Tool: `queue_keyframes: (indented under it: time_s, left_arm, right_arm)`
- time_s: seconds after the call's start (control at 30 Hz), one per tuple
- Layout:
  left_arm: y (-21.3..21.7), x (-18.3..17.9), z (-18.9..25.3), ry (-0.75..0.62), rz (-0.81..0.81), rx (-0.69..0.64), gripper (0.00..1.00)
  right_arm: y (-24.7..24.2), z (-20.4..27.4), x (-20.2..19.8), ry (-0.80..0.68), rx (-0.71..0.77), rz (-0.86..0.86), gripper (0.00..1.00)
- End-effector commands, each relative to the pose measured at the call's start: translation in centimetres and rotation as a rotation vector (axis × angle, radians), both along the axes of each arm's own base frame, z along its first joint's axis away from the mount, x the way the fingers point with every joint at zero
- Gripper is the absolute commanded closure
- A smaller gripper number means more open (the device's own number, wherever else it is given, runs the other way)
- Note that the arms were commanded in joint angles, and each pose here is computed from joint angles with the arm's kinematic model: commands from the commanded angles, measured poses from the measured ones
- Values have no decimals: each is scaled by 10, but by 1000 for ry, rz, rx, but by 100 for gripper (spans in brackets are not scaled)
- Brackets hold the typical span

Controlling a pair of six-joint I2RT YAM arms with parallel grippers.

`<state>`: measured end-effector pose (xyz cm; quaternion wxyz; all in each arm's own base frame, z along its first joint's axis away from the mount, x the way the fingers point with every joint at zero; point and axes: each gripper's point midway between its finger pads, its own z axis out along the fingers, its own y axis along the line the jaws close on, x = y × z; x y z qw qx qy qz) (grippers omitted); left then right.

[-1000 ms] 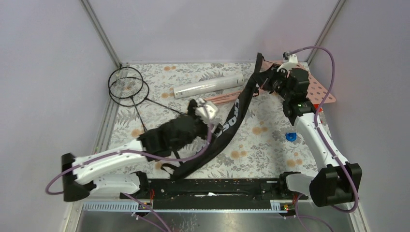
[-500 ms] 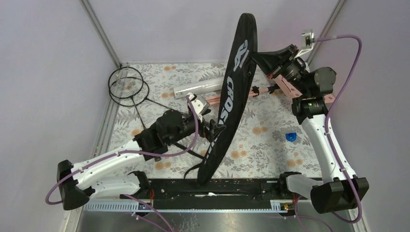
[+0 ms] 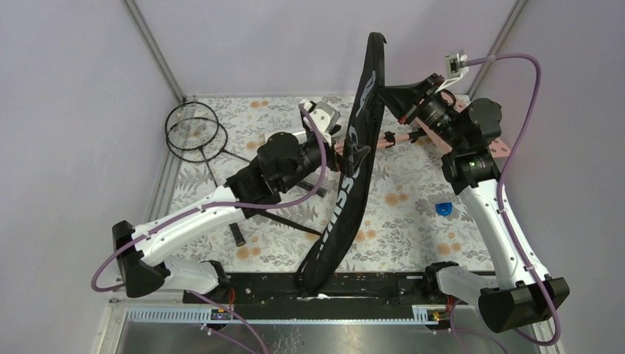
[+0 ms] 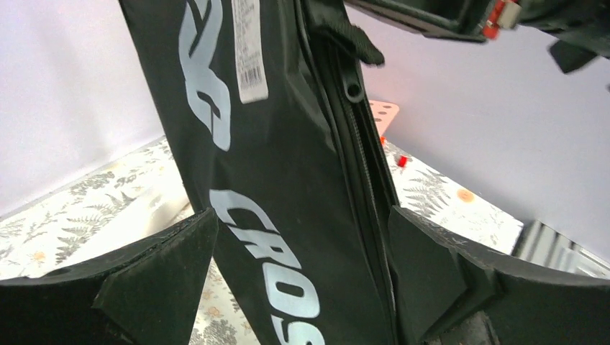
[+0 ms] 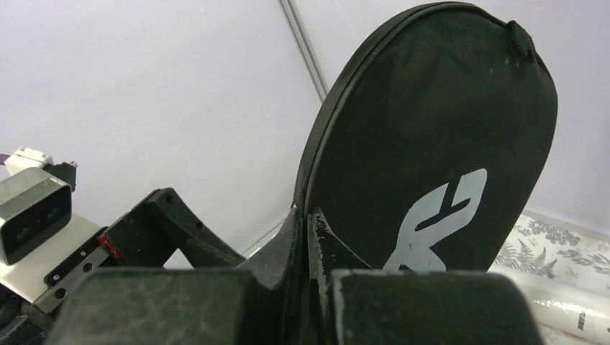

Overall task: Pack up the badminton gear
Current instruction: Open the racket bag at the center of the board.

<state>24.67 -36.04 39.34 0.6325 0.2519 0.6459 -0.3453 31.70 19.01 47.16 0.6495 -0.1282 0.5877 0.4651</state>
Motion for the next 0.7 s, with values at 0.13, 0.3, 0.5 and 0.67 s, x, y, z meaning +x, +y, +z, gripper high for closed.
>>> queue_keyframes:
  time_s: [0.13,0.3,0.5,0.67]
  left_arm:
    - [-5,35,15,-48,164,33,1]
    - [-5,49,6,-60,274,96,2]
    - [8,78,-24,-58,535,273,18]
    - [4,85,-52,-42,595,400,29]
  right_arm:
    - [-2,23,-3,-72,-23,-76,100]
    - [-3,19,2,-59,-31,-112,100]
    - [-12,12,12,-20,-61,-240,100]
    - [-29,5,23,13,-74,-360,100]
